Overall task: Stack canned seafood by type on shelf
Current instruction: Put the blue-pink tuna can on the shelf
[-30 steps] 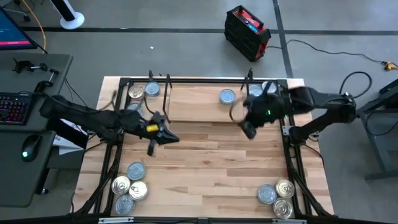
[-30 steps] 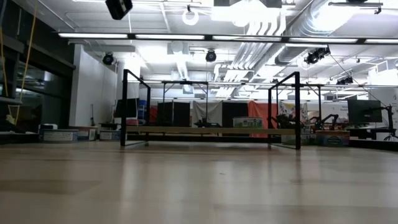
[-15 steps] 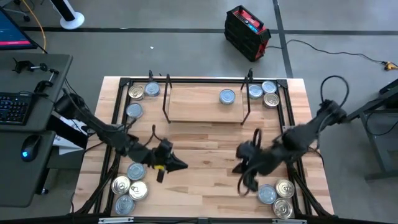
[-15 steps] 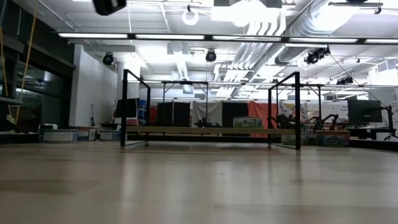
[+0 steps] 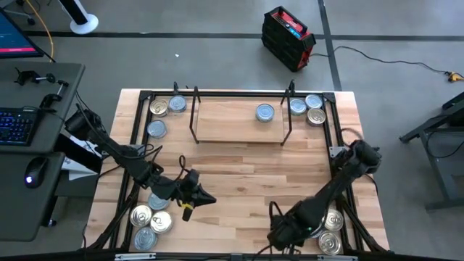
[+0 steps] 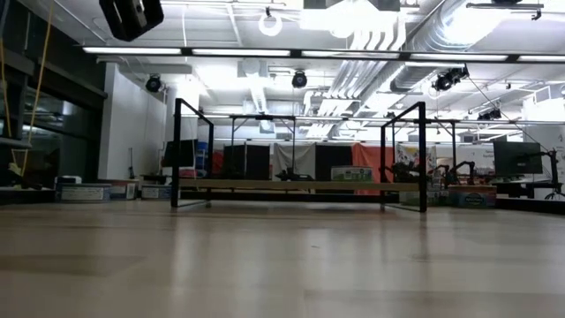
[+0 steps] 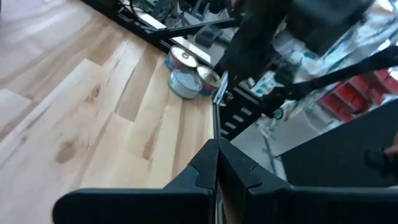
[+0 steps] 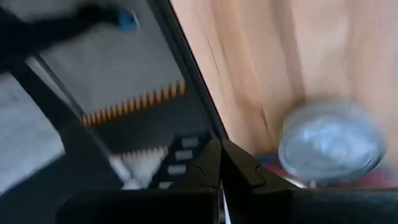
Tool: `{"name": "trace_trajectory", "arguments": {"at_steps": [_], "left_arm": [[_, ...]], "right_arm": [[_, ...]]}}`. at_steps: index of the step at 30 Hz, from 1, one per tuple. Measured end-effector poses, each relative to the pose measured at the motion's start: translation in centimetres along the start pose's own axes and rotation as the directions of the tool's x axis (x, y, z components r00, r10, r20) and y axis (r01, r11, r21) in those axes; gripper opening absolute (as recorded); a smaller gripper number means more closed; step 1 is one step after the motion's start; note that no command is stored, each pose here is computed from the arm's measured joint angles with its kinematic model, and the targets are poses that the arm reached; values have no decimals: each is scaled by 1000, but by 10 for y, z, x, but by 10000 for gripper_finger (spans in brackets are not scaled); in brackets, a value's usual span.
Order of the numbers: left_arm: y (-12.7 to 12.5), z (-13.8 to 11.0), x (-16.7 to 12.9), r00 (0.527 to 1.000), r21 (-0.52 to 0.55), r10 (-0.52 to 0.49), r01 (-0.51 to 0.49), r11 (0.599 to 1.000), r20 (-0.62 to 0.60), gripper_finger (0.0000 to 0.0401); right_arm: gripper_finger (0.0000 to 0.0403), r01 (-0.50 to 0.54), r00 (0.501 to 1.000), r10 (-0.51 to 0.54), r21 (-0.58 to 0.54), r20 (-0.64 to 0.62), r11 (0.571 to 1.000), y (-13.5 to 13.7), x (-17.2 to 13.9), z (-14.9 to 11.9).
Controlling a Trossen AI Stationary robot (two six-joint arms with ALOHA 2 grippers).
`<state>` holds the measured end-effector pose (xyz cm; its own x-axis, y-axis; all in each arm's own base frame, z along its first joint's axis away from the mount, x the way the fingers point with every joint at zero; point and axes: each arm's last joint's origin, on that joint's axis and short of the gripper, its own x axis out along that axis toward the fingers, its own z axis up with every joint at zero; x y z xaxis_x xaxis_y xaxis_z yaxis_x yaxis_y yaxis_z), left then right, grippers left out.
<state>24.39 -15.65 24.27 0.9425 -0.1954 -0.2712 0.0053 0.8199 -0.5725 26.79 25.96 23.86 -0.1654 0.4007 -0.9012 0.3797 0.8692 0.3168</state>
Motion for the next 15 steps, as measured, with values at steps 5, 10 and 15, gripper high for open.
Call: {"name": "trace_trajectory", "arguments": {"at_steps": [5,10,15], "left_arm": [[2,2,1,1000,57,-14,15,998,-13,1],[5,6,3,1000,80,-18,19,997,-13,1],[15,12,10,1000,116,17,-18,993,10,1]], "right_arm": [[0,19,978,19,181,-207,983,-34,59,-18],[0,-19,990,74,396,-124,918,-69,48,-42],[0,-13,1000,21,577,-7,817,-104,29,-59]]}}
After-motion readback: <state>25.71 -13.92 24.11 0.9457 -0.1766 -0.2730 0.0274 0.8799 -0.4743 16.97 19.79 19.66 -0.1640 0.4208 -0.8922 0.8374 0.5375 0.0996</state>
